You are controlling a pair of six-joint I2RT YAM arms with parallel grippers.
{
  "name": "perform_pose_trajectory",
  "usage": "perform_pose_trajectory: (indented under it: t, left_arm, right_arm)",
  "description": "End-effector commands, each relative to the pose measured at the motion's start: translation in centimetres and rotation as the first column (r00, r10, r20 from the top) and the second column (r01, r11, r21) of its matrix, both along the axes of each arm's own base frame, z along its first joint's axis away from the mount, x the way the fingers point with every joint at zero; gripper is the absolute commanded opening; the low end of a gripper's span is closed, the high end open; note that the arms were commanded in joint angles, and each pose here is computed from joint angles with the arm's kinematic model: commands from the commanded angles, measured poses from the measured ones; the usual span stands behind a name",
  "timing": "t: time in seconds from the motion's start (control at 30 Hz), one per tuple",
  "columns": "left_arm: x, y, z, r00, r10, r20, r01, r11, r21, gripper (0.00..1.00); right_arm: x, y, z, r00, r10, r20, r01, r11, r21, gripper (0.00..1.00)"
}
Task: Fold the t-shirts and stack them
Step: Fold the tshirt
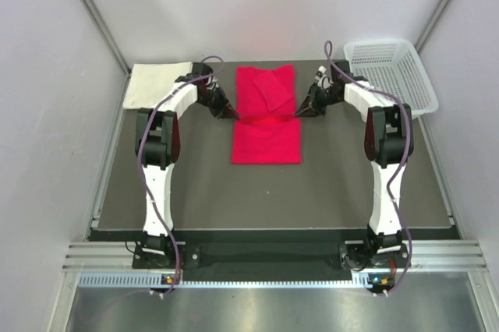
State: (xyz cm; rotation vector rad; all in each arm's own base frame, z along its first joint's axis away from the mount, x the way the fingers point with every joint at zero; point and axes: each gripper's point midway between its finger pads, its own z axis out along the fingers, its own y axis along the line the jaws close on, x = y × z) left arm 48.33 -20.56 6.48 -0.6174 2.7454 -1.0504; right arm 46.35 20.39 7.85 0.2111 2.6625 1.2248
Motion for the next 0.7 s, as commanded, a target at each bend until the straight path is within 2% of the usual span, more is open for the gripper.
perform_pose_trajectory:
  t: [0.0,0.07,0.1,0.13,0.17,0.27,0.33,0.4,0.43,0.47,0.53,0.57,0.6,0.67]
  left_arm:
    - [1.4,0.7,1.0,0.999,0.001,0.046,-0.002,1.0,0.005,0.05]
    - [2.2,1.5,1.3,0.997,-0.003,0.079,-0.002,0.998,0.056,0.16]
    - [1.9,2.4,0.9,0.997,-0.022,0.077,0.012,0.993,0.119,0.22]
    - [3.2,3.4,2.1,0.991,-0.014,0.133,-0.01,0.984,0.18,0.33]
    - [3.6,3.9,2.5,0.989,-0.021,0.148,-0.011,0.977,0.211,0.36]
    - [4.1,4.6,6.0,0.973,-0.067,0.222,0.006,0.964,0.264,0.41]
    - [3.4,4.4,6.9,0.965,-0.1,0.244,0.034,0.965,0.258,0.41]
    - [1.7,2.6,9.4,0.945,-0.147,0.293,0.095,0.978,0.183,0.4]
    - [-0.3,2.0,7.5,0.955,-0.165,0.245,0.131,0.98,0.146,0.38]
    - [-1.0,0.4,9.7,0.929,-0.188,0.318,0.167,0.982,0.093,0.36]
    - [-3.6,-0.7,8.8,0.927,-0.21,0.312,0.198,0.978,0.067,0.35]
    - [-4.1,-2.4,9.1,0.907,-0.231,0.353,0.233,0.972,0.036,0.35]
    - [-4.7,-2.9,8.8,0.905,-0.236,0.354,0.245,0.969,0.021,0.35]
    - [-5.7,-4.2,7.8,0.899,-0.261,0.352,0.277,0.961,0.004,0.35]
  right_arm:
    - [2.3,-0.4,1.6,0.998,-0.012,0.069,0.009,0.999,0.038,0.12]
    - [4.2,-1.3,0.9,0.995,-0.036,0.096,0.034,0.999,0.022,0.21]
    - [5.1,-1.7,0.8,0.994,-0.045,0.1,0.043,0.999,0.022,0.23]
    - [7.1,-2.3,1.4,0.989,-0.065,0.13,0.062,0.998,0.033,0.25]
    - [8.0,-3.6,1.8,0.987,-0.095,0.126,0.091,0.995,0.041,0.32]
    - [10.3,-5.8,5.8,0.967,-0.145,0.207,0.143,0.989,0.025,0.38]
    - [9.1,-6.4,7.7,0.963,-0.142,0.23,0.145,0.989,0.006,0.39]
    - [7.3,-5.7,8.2,0.967,-0.116,0.228,0.117,0.993,0.007,0.39]
    - [5.1,-5.0,8.0,0.972,-0.09,0.218,0.091,0.996,0.002,0.39]
    - [3.5,-3.7,7.7,0.976,-0.053,0.213,0.057,0.998,-0.013,0.4]
    - [0.1,-2.1,6.5,0.978,0.006,0.208,0.004,0.999,-0.049,0.4]
    - [-0.9,-1.5,6.2,0.978,0.019,0.206,-0.01,0.999,-0.043,0.4]
    - [-2.8,-0.9,4.6,0.987,0.028,0.156,-0.023,0.999,-0.034,0.4]
    - [-4.2,0.7,5.4,0.979,0.06,0.194,-0.057,0.998,-0.019,0.4]
